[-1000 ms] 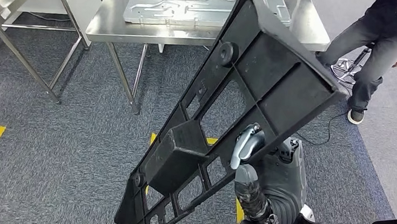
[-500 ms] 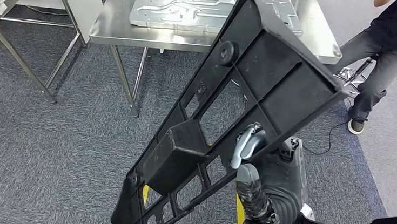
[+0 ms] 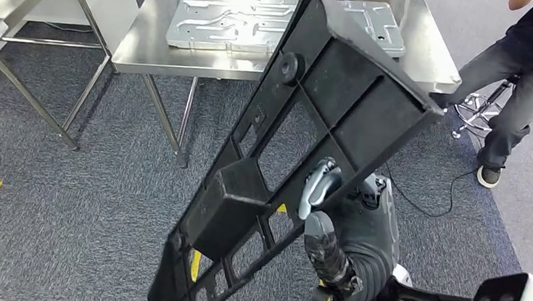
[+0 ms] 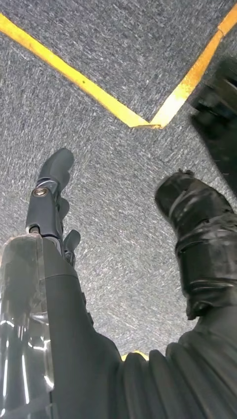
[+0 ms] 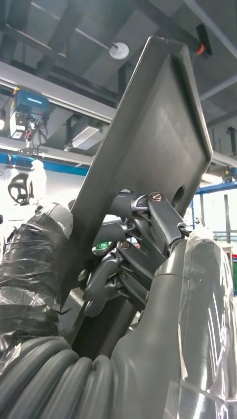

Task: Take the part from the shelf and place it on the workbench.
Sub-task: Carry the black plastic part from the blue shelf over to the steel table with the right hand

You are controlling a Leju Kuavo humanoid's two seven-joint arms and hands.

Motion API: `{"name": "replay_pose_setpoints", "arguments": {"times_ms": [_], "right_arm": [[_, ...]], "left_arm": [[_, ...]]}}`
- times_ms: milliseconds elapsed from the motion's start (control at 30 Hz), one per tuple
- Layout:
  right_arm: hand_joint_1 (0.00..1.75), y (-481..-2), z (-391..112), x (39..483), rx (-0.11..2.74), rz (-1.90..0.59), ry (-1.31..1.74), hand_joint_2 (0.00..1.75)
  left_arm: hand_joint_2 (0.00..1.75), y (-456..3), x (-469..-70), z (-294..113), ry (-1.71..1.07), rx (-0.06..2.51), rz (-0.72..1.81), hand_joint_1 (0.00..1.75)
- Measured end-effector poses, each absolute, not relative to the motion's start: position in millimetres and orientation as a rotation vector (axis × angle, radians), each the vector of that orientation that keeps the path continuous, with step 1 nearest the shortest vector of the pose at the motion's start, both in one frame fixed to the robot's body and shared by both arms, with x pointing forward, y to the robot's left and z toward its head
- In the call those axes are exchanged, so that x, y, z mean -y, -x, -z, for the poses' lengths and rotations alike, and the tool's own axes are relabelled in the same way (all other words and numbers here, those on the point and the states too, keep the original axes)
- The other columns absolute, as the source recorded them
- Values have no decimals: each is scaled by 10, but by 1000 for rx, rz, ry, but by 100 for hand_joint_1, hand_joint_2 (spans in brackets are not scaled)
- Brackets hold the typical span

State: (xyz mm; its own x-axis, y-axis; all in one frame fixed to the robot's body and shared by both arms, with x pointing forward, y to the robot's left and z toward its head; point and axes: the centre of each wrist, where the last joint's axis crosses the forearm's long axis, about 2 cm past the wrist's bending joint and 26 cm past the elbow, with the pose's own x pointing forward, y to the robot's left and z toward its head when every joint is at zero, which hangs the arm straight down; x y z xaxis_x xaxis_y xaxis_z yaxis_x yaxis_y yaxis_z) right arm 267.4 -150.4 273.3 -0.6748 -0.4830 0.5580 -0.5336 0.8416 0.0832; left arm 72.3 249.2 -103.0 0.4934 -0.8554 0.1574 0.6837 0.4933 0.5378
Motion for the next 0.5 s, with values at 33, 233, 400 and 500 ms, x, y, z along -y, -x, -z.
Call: {"name": "replay_pose_setpoints", "arguments": {"times_ms": [33,233,400,500], "right_arm": [[173,-2677,-2728,1501,2434,-115,-741,175],[173,-2700,-2730,1486,2433,-117,-738,175],[173,-2714,-2730,1494,2440,-97,-728,175],[173,-2712,-2688,1533,2429,-71,-713,175]], "left_arm": [[175,-715,-2493,1031,-437,436,970,0],[175,-713,-2494,1032,-438,433,970,0],[175,-709,-2494,1032,-441,434,976,0],[175,-707,-2494,1032,-445,437,977,0]]}}
